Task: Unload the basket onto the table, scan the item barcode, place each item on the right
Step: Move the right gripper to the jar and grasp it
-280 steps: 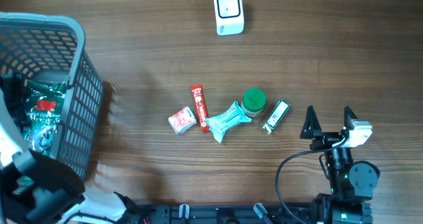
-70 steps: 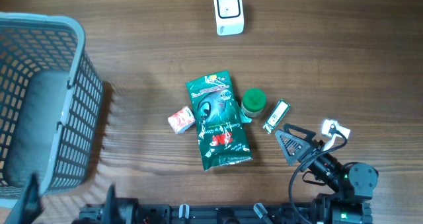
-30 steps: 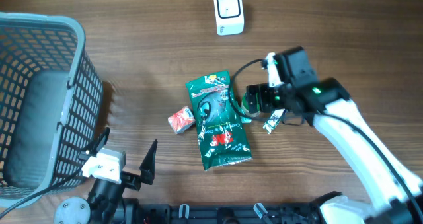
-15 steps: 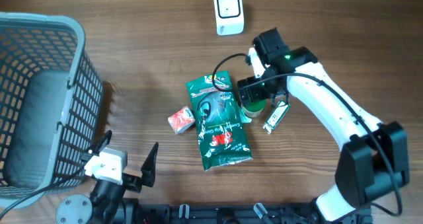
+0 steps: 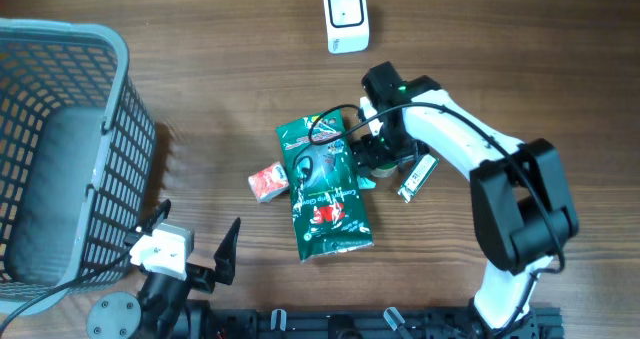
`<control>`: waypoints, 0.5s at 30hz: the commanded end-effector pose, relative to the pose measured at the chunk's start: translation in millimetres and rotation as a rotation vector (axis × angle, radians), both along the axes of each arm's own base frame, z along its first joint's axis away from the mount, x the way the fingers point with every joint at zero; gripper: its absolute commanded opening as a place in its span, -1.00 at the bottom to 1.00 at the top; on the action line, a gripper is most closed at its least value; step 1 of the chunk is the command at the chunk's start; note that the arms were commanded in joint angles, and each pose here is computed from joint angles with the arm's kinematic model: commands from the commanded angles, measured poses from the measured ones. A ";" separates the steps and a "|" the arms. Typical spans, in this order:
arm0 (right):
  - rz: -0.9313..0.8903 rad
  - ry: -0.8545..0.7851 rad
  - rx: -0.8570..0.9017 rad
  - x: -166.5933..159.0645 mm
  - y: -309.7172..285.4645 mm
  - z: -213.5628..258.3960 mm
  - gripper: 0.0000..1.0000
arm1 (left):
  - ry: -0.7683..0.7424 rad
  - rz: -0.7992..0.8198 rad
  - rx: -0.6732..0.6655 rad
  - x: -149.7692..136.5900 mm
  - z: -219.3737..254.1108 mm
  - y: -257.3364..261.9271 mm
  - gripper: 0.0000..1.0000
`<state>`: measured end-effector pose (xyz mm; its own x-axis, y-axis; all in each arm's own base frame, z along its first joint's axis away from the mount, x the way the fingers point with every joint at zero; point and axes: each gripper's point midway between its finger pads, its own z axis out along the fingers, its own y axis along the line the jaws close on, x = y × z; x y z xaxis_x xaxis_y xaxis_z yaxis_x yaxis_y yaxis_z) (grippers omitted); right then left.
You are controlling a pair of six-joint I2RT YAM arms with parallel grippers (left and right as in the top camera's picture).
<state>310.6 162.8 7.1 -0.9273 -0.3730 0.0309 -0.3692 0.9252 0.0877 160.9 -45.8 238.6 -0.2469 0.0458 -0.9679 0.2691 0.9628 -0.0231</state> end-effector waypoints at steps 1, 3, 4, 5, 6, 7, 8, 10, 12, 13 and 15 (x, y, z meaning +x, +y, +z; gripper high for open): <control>-0.021 0.010 -0.039 3.3 -2.9 -12.6 0.75 | 0.000 -0.009 -0.013 -1.1 0.2 -1.9 1.00; -0.023 0.015 -0.042 2.8 -3.2 -15.0 0.63 | 0.004 -0.009 -0.012 -1.4 -0.9 -2.0 1.00; -0.032 0.013 -0.042 3.5 -3.1 -15.0 0.52 | 0.012 -0.009 -0.012 -1.8 -2.6 -1.9 1.00; -0.054 0.009 -0.045 4.6 -3.1 -15.0 0.45 | 0.020 -0.009 -0.011 -2.3 -4.4 -1.9 1.00; -0.071 0.007 -0.044 5.4 -2.7 -14.7 0.38 | 0.025 -0.009 -0.011 -2.7 -5.6 -1.9 1.00; -0.083 0.006 -0.043 5.9 -2.4 -14.4 0.37 | 0.026 -0.009 -0.011 -2.7 -5.9 -1.9 1.00; -0.100 0.007 -0.045 6.0 -2.5 -14.4 0.31 | 0.026 -0.009 -0.011 -2.7 -5.9 -1.8 1.00; -0.126 0.006 -0.045 7.1 -1.9 -13.0 0.22 | 0.026 -0.009 -0.011 -2.7 -5.9 -1.9 1.00; -0.135 0.005 -0.040 9.8 0.3 -7.5 0.18 | 0.026 -0.009 -0.011 -2.7 -5.9 -1.8 1.00; -0.149 0.006 -0.041 11.3 0.9 -3.4 0.18 | 0.026 -0.009 -0.011 -2.7 -5.9 -1.8 1.00; -0.179 0.008 -0.043 15.4 2.8 8.0 0.18 | 0.026 -0.009 -0.011 -2.7 -5.9 -1.8 1.00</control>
